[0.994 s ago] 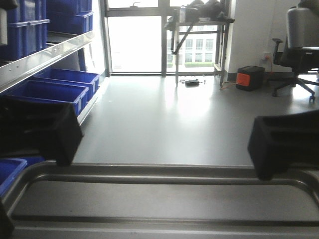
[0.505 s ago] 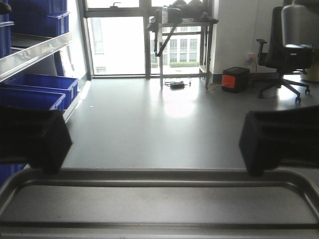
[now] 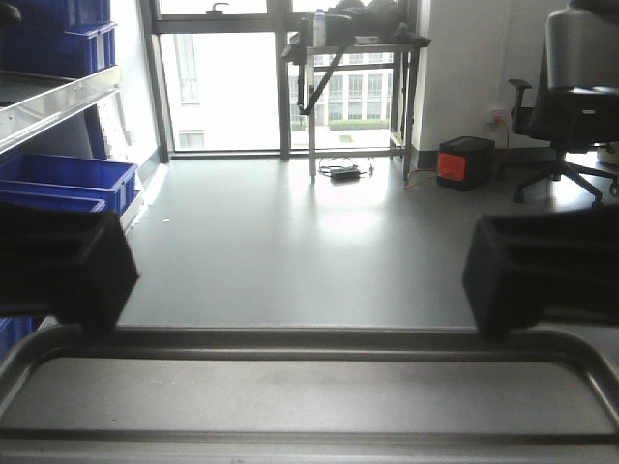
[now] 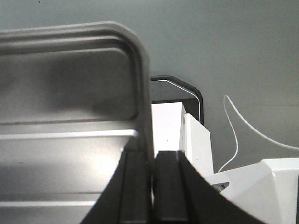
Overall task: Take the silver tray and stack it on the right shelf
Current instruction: 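Hold the tray in both grippers while the base turns and drives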
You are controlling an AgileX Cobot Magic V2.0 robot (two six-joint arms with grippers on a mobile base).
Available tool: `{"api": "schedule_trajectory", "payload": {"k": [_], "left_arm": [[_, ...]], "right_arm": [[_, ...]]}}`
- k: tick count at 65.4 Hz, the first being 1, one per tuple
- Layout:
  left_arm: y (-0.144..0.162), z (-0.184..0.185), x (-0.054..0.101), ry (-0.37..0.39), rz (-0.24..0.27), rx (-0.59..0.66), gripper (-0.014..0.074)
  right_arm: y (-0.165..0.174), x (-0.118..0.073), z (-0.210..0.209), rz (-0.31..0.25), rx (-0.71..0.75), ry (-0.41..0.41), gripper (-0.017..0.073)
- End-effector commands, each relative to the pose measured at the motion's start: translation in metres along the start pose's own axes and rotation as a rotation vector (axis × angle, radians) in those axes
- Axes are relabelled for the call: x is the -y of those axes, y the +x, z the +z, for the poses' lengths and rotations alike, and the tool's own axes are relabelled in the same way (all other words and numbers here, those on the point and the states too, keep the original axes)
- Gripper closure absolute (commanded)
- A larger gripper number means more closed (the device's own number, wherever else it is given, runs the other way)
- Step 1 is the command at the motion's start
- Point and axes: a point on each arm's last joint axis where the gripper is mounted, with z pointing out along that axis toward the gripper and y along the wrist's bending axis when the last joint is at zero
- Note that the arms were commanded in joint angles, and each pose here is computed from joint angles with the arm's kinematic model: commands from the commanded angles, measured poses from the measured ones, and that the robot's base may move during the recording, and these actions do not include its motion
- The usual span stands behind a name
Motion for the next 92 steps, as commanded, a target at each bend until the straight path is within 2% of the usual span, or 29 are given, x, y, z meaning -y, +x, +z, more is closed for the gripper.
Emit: {"api": "schedule_trajectory", "payload": {"k": [1, 92], "left_arm": [[0.0036, -0.0111, -0.0271, -0.268, 0.023, -0.036, 0.0694], [0.0035, -0.0111, -0.0271, -0.268, 0.023, -0.034, 0.0694]], "right_arm": [[-0.0043, 0.0226, -0.0093, -0.013, 0.030, 0.217, 0.0490], [-0.0044, 0.0224, -0.0095, -0.013, 0.031, 0.216, 0.0490]]}}
